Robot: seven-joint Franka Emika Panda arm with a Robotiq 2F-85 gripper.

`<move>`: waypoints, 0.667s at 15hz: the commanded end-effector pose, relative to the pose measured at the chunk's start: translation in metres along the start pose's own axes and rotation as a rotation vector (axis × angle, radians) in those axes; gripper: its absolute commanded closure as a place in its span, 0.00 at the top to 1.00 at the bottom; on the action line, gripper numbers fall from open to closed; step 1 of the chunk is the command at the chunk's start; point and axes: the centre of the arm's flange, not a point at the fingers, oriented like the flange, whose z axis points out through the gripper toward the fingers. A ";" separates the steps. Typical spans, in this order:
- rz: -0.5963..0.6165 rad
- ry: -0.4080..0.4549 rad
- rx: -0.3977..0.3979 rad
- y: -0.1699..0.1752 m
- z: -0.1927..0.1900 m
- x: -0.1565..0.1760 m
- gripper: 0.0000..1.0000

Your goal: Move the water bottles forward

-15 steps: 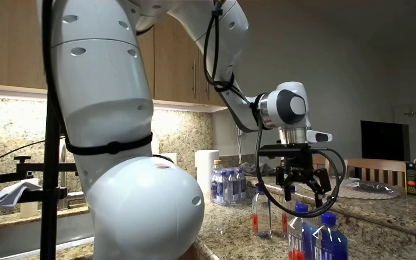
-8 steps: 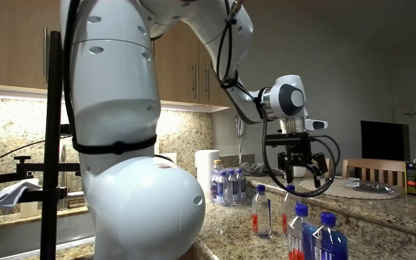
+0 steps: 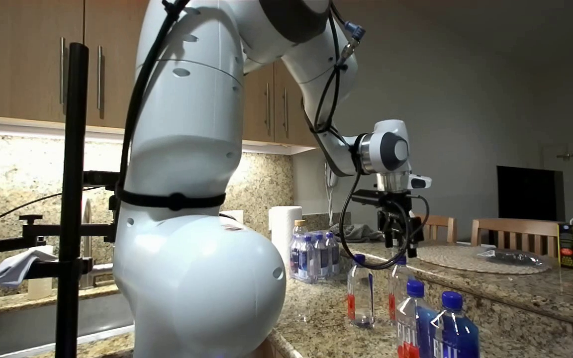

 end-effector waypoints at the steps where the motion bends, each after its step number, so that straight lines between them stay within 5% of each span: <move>1: 0.202 0.006 0.013 -0.030 0.002 0.016 1.00; 5: 0.410 -0.033 0.004 -0.039 0.007 0.024 1.00; 10: 0.510 -0.075 -0.041 -0.039 0.018 0.022 1.00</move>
